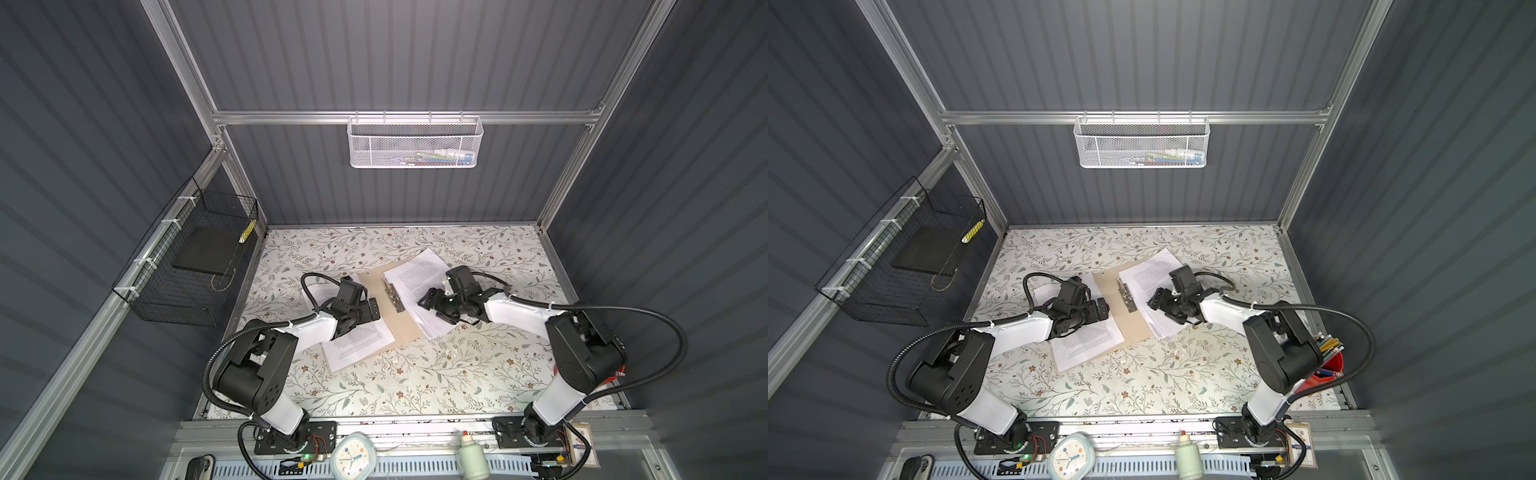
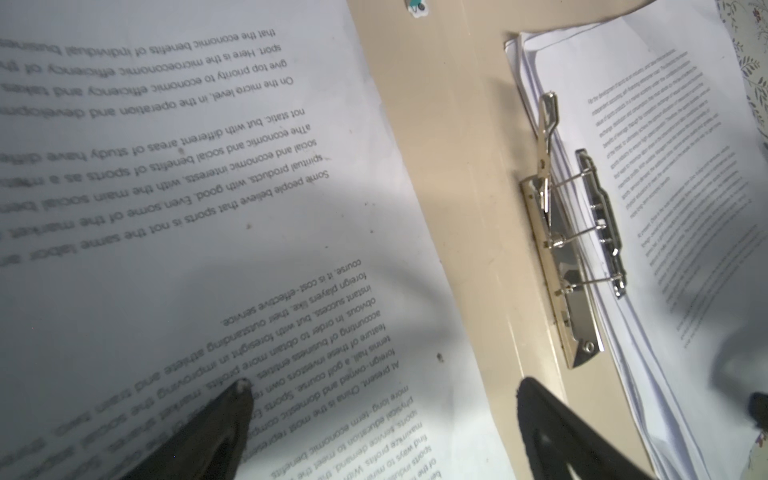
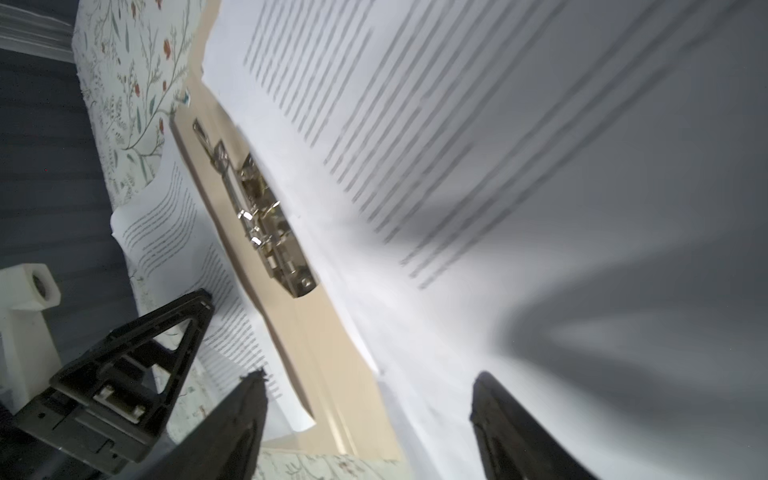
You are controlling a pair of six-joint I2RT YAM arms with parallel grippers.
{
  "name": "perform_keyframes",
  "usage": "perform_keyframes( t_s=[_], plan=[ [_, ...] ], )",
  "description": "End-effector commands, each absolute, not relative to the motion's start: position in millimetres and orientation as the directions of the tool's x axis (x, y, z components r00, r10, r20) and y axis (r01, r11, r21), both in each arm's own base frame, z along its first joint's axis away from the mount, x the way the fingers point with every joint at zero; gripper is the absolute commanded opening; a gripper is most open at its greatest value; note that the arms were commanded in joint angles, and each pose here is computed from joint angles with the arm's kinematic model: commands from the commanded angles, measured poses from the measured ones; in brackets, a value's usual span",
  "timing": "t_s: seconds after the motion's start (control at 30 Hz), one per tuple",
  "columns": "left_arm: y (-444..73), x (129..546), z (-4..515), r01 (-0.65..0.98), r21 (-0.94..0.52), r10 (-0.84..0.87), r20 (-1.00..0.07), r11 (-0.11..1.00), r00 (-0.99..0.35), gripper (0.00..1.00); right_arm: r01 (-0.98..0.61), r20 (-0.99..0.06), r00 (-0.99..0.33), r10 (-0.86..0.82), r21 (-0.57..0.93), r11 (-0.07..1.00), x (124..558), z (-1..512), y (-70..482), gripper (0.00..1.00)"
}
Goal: Put the files into the folder
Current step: 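Open the right gripper and lift it off the clip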
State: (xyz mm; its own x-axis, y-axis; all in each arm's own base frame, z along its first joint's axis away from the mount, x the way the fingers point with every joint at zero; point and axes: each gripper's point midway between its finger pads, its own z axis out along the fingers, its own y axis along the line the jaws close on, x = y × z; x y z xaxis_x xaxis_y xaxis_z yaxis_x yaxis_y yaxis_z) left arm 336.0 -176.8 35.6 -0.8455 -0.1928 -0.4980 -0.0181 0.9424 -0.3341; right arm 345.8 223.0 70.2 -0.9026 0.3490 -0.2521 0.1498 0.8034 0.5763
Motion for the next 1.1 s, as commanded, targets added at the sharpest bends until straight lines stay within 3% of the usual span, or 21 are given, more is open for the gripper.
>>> perform_keyframes(
  t_s=[0.0,0.1,0.27,0.4,0.63,0.83,1.07],
  plan=[
    [-164.7,264.7,-17.6,-0.052,-0.270,-0.108,-0.196,0.961,-0.975,1.00,0.217,-0.290,-0.896,0.336,0.374,0.901,346.1,66.4,154.0,0.84],
    [-172.2,274.2,-4.6,-0.037,-0.286,-0.098,-0.204,0.957,-0.974,1.00,0.229,-0.289,-0.887,0.360,0.402,0.887,357.8,78.0,130.2,0.87],
    [-184.2,288.7,21.8,-0.023,-0.316,-0.098,-0.223,0.948,-0.970,1.00,0.291,-0.297,-0.874,0.384,0.313,0.904,388.0,74.5,82.9,0.93],
    [-197.0,300.8,32.5,-0.019,-0.346,-0.096,-0.209,0.938,-0.973,1.00,0.269,-0.300,-0.876,0.377,0.344,0.900,422.3,69.7,75.0,0.95],
    [-192.4,313.4,13.9,-0.033,-0.254,-0.079,-0.171,0.967,-0.982,1.00,0.247,-0.247,-0.901,0.356,0.382,0.891,468.4,48.8,82.0,0.95],
    [-179.7,324.4,0.7,-0.004,-0.163,-0.031,-0.164,0.987,-0.986,1.00,0.261,-0.128,-0.923,0.364,0.489,0.832,460.2,34.4,105.4,0.93],
    [-179.0,332.6,-21.5,0.019,-0.136,0.003,-0.116,0.990,-0.993,1.00,0.330,-0.027,-0.910,0.415,0.561,0.759,411.5,34.2,116.2,0.93]
  ],
)
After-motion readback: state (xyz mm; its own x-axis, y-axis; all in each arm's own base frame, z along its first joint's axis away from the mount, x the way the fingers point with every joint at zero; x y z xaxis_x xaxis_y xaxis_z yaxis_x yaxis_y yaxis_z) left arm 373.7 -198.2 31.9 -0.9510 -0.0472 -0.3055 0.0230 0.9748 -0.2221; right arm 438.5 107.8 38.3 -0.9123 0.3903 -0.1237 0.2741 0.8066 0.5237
